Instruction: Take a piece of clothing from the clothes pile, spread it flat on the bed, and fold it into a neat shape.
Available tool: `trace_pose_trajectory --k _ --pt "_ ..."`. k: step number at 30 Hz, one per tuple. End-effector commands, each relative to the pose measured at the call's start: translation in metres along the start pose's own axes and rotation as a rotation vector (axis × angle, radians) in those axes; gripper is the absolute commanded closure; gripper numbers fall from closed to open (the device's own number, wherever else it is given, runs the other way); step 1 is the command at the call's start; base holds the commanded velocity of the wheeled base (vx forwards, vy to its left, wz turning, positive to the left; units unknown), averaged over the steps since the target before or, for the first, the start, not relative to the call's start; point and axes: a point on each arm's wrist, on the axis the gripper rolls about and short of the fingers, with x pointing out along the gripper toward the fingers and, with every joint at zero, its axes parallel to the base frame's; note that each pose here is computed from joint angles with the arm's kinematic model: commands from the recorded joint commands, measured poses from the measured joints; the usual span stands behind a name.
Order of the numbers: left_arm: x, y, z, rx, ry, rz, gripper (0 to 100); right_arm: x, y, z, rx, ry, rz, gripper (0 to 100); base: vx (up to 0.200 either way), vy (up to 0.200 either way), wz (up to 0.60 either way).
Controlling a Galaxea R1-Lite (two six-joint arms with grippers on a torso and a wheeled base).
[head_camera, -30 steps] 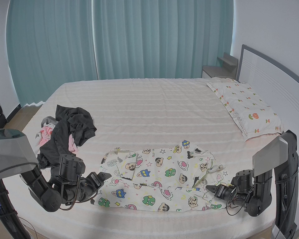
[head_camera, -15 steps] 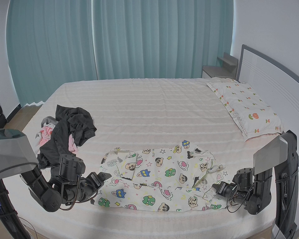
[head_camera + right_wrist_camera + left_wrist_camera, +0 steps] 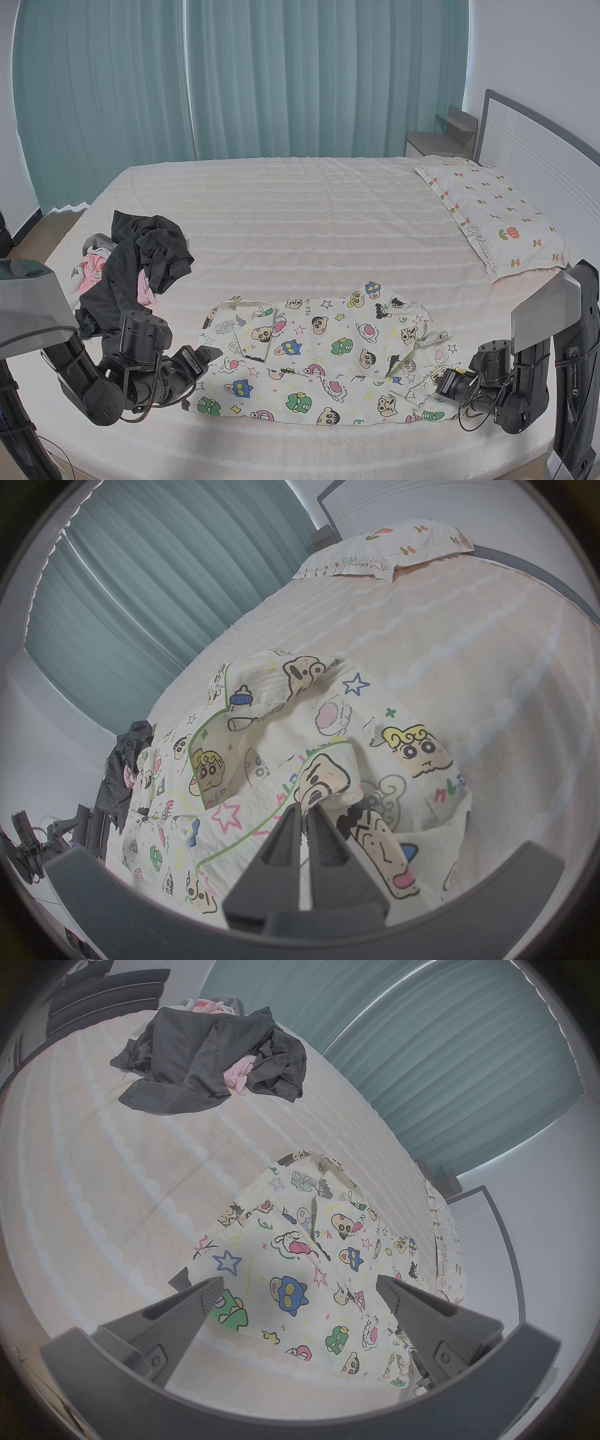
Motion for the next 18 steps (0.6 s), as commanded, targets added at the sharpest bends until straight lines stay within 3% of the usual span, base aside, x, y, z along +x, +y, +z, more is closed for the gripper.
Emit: trace_pose_trajectory --k 1,18 --pt "0.001 0.001 0.0 0.0 0.001 0.004 0 -0.022 0.006 0.007 0.001 -0.029 0.028 100 0.0 0.0 0.0" --pt "0.002 0.001 0.0 0.0 0.003 0.004 0 -0.062 0.022 -0.007 -0.072 0.012 0.068 100 0.0 0.0 0.0"
